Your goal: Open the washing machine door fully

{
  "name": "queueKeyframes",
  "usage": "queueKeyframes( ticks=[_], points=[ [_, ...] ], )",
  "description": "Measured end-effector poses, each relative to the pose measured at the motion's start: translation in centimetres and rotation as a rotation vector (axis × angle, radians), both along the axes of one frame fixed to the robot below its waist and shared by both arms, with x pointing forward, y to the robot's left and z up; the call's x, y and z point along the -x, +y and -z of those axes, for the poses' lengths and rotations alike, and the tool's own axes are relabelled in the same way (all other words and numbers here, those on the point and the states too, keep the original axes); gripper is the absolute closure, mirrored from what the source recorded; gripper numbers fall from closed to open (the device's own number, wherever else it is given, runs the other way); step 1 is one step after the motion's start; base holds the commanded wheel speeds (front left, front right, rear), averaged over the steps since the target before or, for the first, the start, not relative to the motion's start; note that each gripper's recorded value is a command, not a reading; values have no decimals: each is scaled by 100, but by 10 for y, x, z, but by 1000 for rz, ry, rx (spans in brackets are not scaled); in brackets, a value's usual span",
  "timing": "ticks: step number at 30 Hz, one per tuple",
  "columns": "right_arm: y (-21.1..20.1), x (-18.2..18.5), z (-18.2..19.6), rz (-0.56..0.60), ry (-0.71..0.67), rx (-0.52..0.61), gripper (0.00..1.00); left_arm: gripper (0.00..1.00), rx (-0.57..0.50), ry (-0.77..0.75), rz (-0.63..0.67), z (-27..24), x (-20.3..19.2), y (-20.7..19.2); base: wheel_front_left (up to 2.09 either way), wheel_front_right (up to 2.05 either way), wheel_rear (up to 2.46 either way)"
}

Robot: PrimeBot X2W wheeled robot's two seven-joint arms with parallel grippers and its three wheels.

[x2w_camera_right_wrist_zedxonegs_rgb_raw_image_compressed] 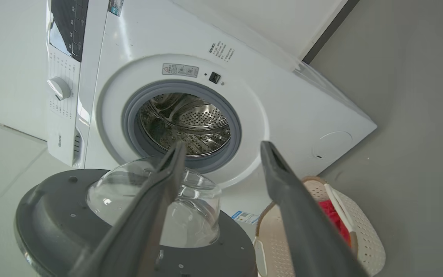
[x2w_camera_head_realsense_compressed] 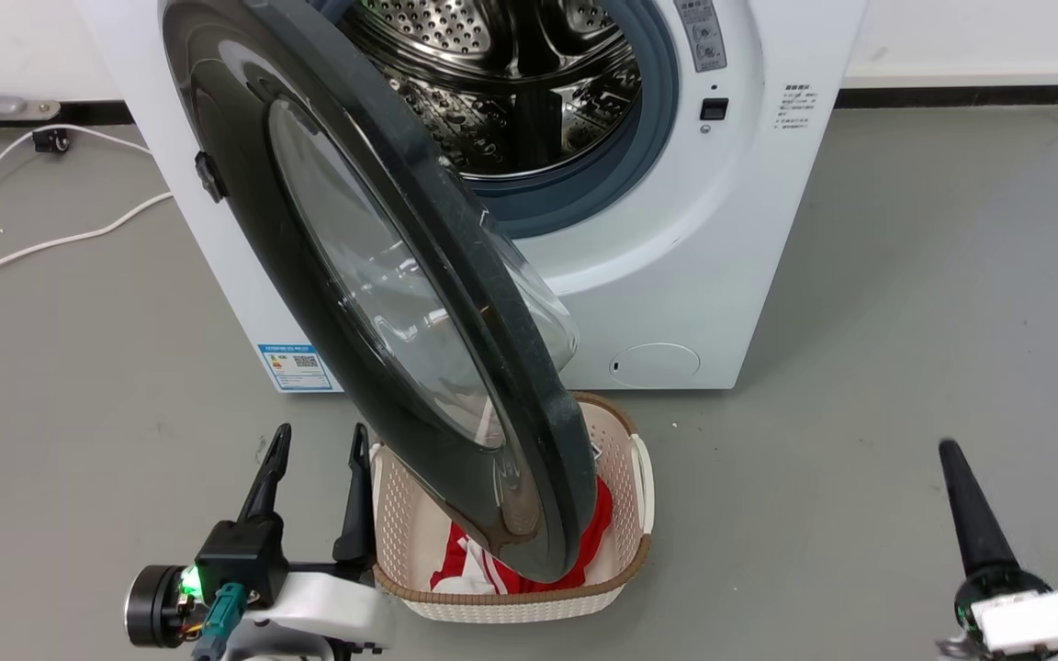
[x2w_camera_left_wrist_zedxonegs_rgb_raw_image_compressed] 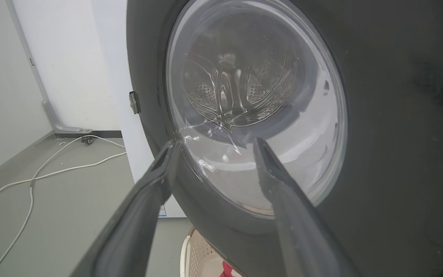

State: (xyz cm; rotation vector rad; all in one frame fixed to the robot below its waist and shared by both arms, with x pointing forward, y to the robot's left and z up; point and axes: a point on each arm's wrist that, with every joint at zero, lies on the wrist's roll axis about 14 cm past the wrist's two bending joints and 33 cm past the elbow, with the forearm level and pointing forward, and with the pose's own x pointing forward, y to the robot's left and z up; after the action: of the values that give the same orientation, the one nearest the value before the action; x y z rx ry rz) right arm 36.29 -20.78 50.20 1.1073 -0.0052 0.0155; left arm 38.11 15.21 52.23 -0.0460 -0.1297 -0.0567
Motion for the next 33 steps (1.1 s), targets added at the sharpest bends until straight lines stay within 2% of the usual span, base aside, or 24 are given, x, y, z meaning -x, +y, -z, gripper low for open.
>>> queueKeyframes(
  ticks=[6, 11, 15, 19, 23, 33],
  points=[
    [-34, 11, -3, 151, -38, 309, 0, 0, -3, 5, -1, 2, 3, 2, 0, 0, 0],
    [-38, 19, -17, 230, -74, 560, 0, 0, -3, 10, -6, 3, 2, 4, 0, 0, 0],
    [-32, 23, -39, 237, -126, 805, 0, 0, -4, 14, -5, 5, 0, 3, 0, 0, 0],
    [-14, 25, -50, 189, -167, 993, 0, 0, -6, 11, -6, 4, -2, 4, 0, 0, 0],
    [2, 29, -49, 134, -180, 1099, 0, 0, -11, 3, -8, 1, -3, 4, 0, 0, 0],
    [13, 35, -29, 73, -139, 1080, 0, 0, -19, -2, -6, 0, -3, 4, 0, 0, 0]
  ],
)
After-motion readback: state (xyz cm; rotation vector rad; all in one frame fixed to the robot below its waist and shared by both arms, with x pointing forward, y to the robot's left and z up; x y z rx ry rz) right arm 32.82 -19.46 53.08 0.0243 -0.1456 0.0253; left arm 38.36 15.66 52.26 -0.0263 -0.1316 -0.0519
